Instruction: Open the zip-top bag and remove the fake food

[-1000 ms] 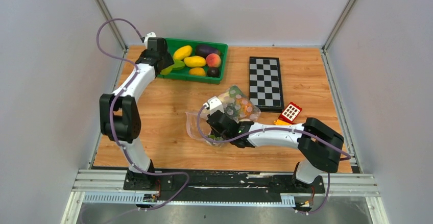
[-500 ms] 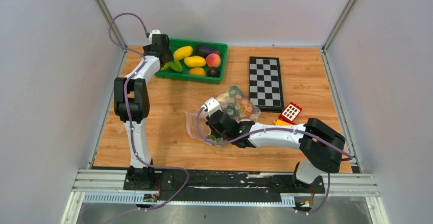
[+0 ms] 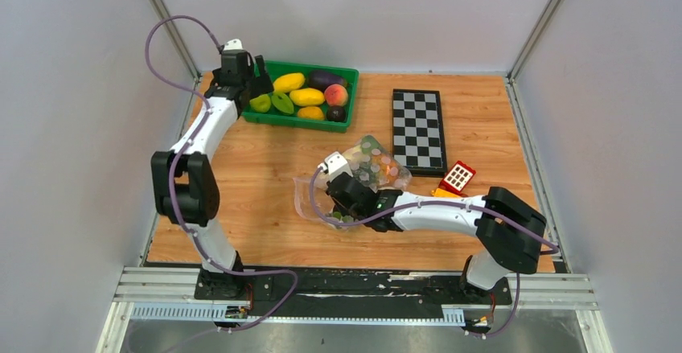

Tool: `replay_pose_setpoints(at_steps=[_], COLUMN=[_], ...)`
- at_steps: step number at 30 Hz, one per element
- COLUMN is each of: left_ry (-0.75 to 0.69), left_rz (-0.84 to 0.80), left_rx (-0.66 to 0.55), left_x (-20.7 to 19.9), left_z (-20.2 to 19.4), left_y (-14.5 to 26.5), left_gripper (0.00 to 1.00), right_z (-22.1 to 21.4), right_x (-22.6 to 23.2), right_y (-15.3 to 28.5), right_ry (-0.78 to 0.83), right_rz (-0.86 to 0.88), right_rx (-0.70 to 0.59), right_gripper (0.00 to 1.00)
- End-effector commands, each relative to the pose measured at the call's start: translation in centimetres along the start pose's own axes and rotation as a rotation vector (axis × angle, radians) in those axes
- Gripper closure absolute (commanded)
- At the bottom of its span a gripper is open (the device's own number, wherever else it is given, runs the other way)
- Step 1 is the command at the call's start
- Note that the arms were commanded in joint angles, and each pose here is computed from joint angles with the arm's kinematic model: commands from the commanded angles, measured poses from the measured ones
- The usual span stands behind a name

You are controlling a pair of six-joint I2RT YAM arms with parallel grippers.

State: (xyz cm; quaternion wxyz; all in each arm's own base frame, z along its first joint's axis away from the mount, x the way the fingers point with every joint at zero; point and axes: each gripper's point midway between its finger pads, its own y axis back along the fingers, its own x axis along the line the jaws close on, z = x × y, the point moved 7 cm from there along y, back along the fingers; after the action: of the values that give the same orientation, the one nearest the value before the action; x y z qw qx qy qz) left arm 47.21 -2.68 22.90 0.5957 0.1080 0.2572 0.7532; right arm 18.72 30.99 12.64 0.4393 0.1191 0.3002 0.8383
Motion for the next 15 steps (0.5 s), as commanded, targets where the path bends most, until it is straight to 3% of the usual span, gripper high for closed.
replay_pose_setpoints(at_steps=[1,15], left_ry=[0.074,0.060], left_rz=[-0.156,-0.535], left_rx=[0.041,0.267], left_x=[-1.6,-3.6], left_z=[-0.8,-13.5], left_y=[6.0,21.3], left_gripper=[0.00,0.02], right_z=[3.2,5.5], right_x=[-0.7,-1.1], right_y=[1.6,3.5], right_ry=[-0.042,-0.011], right_rz=[-0.061,-0.093], right_rx=[-0.087,-0.142], right_gripper=[1.00,1.00])
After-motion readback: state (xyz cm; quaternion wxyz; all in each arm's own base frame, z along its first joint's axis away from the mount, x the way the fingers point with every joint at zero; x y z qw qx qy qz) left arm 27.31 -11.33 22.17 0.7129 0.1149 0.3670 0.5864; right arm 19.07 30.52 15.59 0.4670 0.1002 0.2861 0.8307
